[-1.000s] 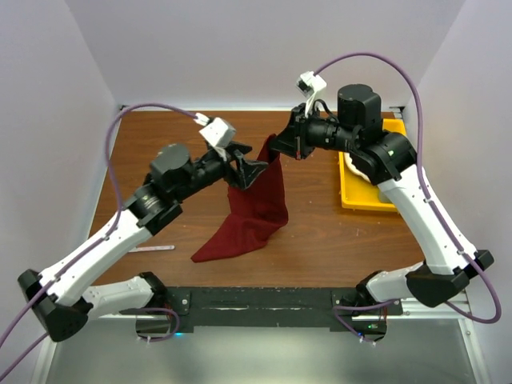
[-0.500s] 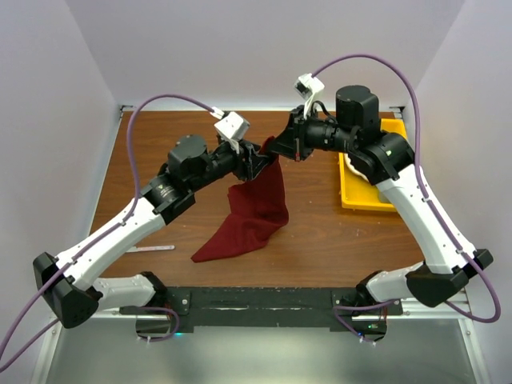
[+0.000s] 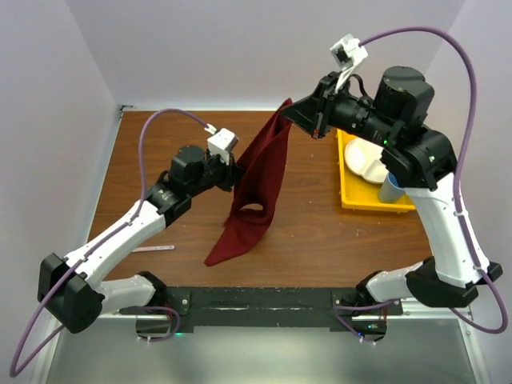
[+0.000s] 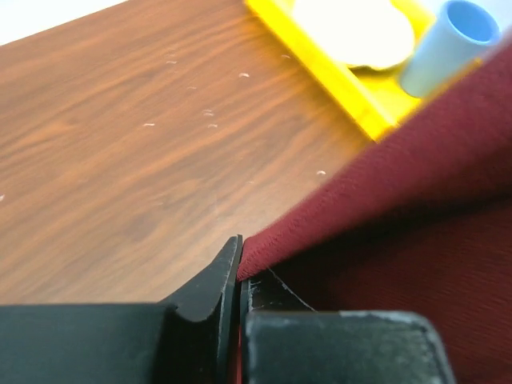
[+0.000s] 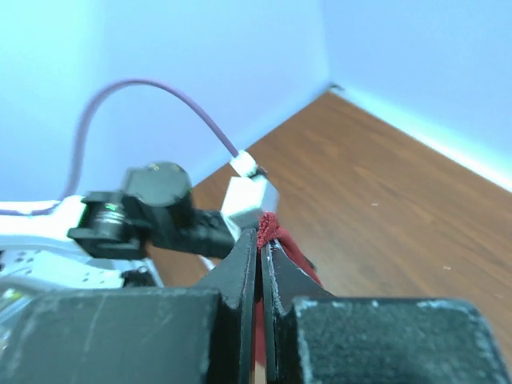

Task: Fold the napkin, place the utensils inside, and roll it up
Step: Flatten the napkin out

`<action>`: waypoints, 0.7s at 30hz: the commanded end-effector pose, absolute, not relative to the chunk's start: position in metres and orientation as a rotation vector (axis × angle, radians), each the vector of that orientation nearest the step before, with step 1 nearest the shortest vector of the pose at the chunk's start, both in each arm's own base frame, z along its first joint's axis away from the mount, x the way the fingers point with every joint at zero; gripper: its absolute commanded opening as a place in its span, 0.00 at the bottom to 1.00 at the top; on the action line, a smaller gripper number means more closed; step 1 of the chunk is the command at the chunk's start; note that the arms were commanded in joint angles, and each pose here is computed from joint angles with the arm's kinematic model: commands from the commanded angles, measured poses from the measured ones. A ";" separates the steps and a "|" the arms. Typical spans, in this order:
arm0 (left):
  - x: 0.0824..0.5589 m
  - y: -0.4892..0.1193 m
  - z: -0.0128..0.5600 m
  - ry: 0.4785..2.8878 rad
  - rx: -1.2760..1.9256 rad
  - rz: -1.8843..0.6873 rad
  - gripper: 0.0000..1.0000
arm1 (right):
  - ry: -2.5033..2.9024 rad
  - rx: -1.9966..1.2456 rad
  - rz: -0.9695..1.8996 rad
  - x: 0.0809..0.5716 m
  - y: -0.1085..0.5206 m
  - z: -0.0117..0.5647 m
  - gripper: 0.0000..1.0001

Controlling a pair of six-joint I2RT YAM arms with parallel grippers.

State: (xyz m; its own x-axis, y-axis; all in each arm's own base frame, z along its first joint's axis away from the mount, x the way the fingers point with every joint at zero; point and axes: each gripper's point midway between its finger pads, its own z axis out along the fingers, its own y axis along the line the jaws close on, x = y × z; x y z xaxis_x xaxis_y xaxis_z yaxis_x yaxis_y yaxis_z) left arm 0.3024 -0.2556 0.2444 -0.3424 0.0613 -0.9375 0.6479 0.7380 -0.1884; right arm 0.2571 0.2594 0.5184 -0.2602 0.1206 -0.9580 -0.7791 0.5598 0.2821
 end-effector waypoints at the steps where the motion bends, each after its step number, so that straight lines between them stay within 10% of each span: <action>1: 0.316 -0.211 0.345 1.707 0.472 -0.482 0.00 | 1.522 -0.491 0.772 0.263 0.228 0.547 0.00; 10: 0.229 -0.176 0.507 1.435 0.522 -0.575 0.00 | 1.361 -0.521 0.655 0.207 0.177 0.559 0.00; 21: 0.147 -0.156 0.567 1.257 0.532 -0.763 0.00 | 1.094 -0.543 0.813 0.112 0.145 0.597 0.00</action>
State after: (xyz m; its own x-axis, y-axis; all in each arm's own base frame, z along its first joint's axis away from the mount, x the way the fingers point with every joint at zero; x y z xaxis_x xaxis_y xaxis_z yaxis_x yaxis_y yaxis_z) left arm 0.1480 -0.1730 0.5555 0.1338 -0.1878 -0.9730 0.8068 0.5908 -0.0031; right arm 0.1153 0.1647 0.5770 0.1567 0.2314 -0.9602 -0.8435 0.5370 -0.0082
